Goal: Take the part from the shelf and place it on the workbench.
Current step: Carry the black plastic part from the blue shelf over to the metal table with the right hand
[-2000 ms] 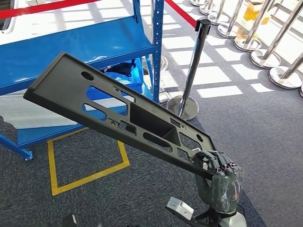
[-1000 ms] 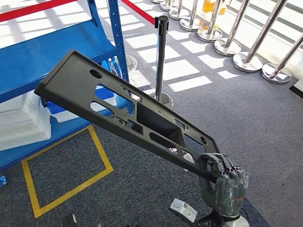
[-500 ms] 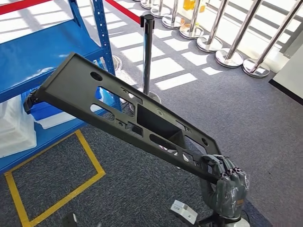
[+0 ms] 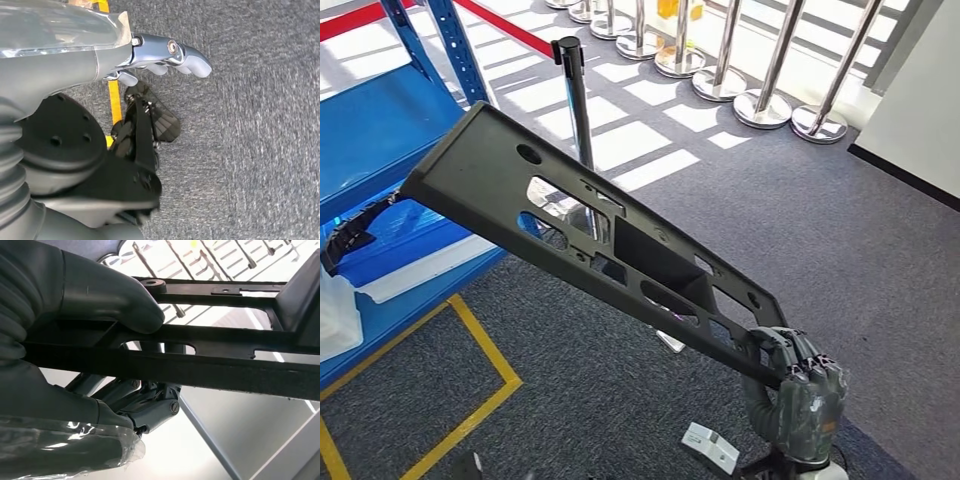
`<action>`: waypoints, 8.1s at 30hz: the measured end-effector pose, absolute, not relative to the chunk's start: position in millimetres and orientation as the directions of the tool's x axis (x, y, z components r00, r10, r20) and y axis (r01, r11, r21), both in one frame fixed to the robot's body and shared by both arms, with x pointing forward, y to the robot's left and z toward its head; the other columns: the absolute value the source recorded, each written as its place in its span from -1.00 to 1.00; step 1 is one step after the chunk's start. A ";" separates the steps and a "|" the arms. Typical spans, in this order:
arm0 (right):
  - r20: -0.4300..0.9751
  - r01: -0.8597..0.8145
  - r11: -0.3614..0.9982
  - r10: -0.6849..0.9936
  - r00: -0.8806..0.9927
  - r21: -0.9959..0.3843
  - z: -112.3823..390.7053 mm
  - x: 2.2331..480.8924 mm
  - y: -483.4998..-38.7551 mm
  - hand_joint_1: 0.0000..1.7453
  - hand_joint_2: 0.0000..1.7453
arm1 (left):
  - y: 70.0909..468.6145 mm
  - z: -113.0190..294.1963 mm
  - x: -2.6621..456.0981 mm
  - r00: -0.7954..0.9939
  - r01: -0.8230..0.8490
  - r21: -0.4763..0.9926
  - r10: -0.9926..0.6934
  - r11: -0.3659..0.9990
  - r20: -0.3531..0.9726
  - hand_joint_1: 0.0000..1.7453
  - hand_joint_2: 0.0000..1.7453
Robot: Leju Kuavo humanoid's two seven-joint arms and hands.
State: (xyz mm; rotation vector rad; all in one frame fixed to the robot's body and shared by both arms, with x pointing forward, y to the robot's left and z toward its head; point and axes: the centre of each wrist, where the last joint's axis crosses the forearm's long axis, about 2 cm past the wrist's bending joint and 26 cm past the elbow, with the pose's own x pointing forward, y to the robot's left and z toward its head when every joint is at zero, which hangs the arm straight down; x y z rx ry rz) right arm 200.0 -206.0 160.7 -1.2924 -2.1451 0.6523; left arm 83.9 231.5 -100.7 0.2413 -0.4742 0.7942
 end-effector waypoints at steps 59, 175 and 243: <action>0.214 0.633 0.422 0.900 -0.381 -0.649 160.2 200.2 -206.4 1.00 1.00 | 231.5 -101.1 82.1 0.605 -0.732 0.035 0.625 0.680 0.493 -1.00 1.00; 0.237 0.608 0.437 0.893 -0.384 -0.662 153.2 197.4 -203.8 1.00 1.00 | 231.3 -101.2 81.4 0.610 -0.733 0.038 0.630 0.680 0.481 -1.00 1.00; 0.225 0.609 0.432 0.893 -0.389 -0.665 153.5 198.1 -202.6 1.00 1.00 | 232.3 -101.8 80.3 0.582 -0.725 -0.023 0.631 0.688 0.514 -1.00 1.00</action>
